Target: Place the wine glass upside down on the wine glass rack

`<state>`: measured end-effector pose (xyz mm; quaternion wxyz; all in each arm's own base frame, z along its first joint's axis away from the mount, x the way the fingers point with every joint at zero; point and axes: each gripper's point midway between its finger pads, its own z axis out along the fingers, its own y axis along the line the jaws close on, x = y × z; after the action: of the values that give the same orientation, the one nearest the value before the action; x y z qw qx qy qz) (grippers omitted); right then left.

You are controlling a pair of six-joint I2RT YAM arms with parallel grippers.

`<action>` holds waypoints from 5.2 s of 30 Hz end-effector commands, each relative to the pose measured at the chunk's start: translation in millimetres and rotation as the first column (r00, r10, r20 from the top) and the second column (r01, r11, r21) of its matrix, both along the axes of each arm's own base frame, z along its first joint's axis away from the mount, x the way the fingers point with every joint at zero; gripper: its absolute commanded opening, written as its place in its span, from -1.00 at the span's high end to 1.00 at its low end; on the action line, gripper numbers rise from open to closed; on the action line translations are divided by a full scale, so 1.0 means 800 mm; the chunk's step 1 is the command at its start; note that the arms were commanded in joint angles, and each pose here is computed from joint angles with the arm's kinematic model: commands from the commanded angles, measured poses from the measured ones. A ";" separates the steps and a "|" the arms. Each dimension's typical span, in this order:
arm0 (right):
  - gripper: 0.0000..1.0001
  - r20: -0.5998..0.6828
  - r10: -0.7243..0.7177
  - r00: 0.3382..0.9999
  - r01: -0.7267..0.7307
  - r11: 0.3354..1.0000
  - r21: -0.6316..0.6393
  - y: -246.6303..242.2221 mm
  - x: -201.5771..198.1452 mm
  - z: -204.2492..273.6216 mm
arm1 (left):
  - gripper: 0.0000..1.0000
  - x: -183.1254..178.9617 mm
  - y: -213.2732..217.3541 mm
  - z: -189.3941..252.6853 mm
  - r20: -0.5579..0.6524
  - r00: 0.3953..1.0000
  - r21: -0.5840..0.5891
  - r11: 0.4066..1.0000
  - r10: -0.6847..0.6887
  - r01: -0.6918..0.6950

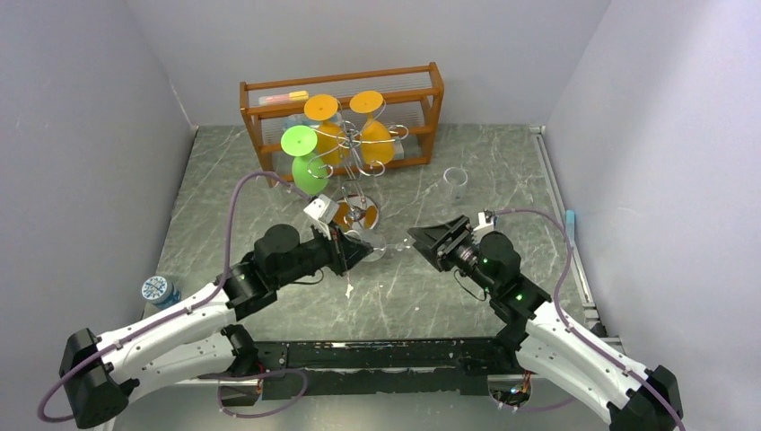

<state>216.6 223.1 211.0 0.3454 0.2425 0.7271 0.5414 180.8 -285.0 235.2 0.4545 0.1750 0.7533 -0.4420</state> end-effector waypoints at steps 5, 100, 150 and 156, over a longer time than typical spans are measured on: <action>-0.15 -0.188 -0.121 0.975 0.144 0.983 0.115 -0.017 0.005 -0.022 | 0.90 0.005 -0.029 0.077 0.262 0.957 -0.271 0.961 0.125 -0.052; 1.00 0.765 0.330 0.553 0.048 0.904 -0.425 0.014 -0.008 0.121 | -0.89 -0.015 0.045 0.080 0.229 0.938 0.061 0.958 0.261 -0.281; 1.00 0.601 0.544 0.585 0.041 0.720 -0.692 0.060 0.236 0.131 | -0.93 -0.020 0.138 0.104 0.246 0.894 0.089 0.910 0.375 -0.406; 1.00 0.600 0.608 0.520 -0.001 0.703 -0.711 0.070 0.227 0.126 | -0.93 -0.019 0.138 0.102 0.244 0.892 0.091 0.906 0.381 -0.413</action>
<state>408.7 267.5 289.8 0.5774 -0.2507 0.6973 0.3429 166.2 -171.6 315.6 0.6025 0.0988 0.7497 -0.2553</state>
